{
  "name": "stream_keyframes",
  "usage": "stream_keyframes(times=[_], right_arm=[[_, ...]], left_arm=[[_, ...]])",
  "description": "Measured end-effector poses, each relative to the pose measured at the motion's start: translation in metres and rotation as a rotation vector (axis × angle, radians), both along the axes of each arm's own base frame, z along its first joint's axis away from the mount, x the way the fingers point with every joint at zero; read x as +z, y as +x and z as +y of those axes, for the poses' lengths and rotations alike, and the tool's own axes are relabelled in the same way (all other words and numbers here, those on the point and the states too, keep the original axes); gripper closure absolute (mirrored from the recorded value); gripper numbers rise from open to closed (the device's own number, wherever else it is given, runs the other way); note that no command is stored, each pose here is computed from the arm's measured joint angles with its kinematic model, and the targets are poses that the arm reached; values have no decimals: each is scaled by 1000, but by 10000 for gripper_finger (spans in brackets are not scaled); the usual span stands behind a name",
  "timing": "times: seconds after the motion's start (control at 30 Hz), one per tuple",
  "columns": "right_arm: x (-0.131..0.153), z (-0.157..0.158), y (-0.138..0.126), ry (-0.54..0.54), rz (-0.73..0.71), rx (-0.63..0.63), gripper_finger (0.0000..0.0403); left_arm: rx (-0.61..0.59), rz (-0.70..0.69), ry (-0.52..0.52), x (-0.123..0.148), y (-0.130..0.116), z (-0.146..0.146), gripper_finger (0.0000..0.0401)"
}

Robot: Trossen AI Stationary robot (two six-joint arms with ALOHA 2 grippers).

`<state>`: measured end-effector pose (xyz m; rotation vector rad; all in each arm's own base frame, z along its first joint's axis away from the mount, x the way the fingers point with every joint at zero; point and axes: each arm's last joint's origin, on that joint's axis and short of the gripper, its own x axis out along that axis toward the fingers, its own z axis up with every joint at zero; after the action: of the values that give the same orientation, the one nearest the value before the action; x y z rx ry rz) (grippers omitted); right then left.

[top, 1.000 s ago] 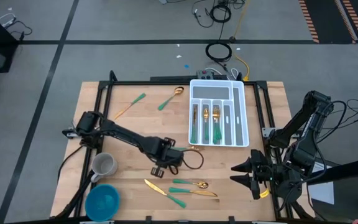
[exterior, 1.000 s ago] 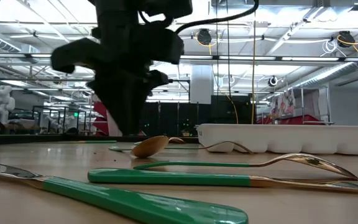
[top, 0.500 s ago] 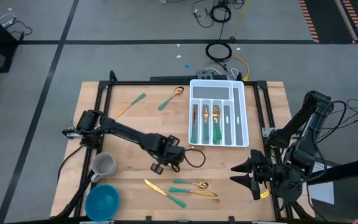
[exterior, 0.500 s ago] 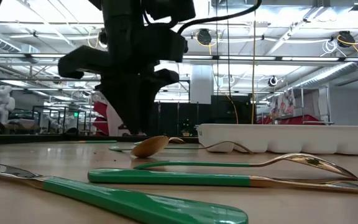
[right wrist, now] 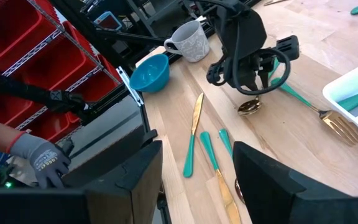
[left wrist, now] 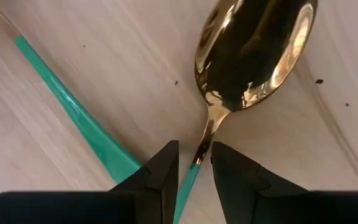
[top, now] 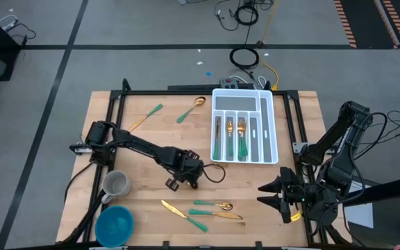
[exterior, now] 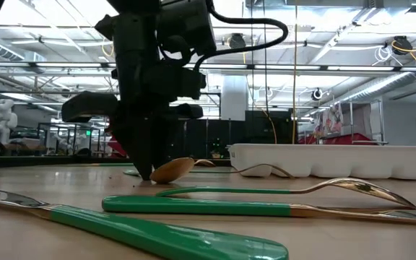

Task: Sort silverware
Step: Put the middle green spoon into the white cutlery tray

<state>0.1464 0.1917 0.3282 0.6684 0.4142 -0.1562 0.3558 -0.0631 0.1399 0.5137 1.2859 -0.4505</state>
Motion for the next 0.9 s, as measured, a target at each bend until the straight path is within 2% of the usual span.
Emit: stream_keyframes(times=[0.13,0.27,0.37,0.63,0.9], right_arm=[[0,0,0,2,0,-1,213],[0,0,0,10,1,-5,213],[0,0,0,11,1,-6,213],[0,0,0,-11,3,2,213],[0,0,0,-24,3,7,213]], left_arm=[[-18,21,7,-6,0,0,320],[-38,55,-10,-11,-1,0,385],[-8,59,-25,-11,-1,0,390],[273,94,-82,9,2,0,397],[530,112,-130,54,16,-2,397]])
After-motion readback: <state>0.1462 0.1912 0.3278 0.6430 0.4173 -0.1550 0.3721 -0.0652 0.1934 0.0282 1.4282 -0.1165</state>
